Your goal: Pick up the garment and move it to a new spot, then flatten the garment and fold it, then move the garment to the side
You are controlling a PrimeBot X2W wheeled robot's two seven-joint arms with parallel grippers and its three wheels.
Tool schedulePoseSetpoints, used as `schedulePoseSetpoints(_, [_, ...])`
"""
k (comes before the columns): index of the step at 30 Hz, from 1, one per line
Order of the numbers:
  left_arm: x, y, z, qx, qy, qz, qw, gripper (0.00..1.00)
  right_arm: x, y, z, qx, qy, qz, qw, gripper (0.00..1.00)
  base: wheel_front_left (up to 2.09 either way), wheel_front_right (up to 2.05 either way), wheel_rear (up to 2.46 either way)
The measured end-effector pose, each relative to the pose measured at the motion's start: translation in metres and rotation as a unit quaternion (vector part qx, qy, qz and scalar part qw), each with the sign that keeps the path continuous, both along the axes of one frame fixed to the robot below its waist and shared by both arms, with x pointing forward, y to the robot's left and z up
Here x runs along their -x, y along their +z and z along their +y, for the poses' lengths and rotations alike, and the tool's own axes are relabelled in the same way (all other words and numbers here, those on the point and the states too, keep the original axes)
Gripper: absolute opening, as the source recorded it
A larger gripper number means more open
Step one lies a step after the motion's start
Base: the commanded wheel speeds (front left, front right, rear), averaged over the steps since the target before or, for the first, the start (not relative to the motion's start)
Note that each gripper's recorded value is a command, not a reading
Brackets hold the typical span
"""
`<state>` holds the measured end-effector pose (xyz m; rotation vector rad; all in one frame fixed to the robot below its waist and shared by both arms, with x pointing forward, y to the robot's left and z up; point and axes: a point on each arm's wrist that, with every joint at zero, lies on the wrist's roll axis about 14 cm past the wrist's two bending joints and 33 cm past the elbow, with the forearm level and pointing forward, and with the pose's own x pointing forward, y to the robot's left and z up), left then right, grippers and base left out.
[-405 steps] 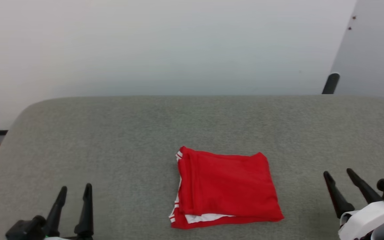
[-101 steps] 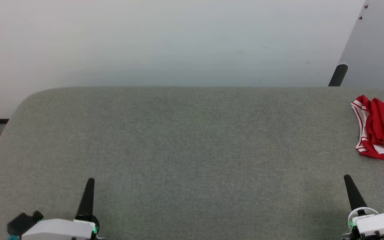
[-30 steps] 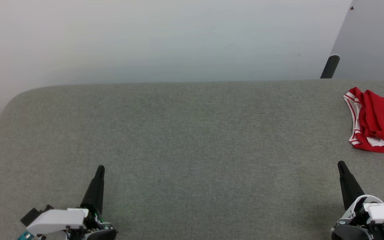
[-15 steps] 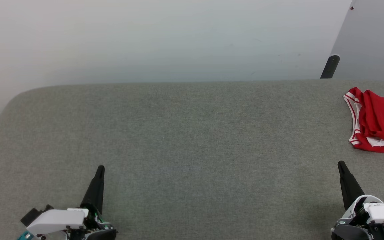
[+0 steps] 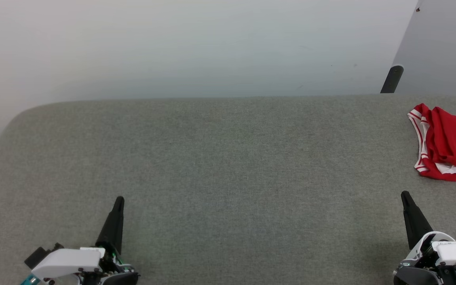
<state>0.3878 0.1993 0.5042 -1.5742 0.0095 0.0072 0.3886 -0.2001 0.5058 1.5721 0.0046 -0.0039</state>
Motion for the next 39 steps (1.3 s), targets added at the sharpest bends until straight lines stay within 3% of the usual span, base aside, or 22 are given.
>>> schedulePoseSetpoints(39, [0.0000, 0.0001, 0.0000, 0.000, 0.000, 0.000, 1.000, 0.00, 0.0000, 0.0000, 0.0000, 0.000, 0.000, 0.000, 1.000, 0.00, 0.00, 0.00, 0.00])
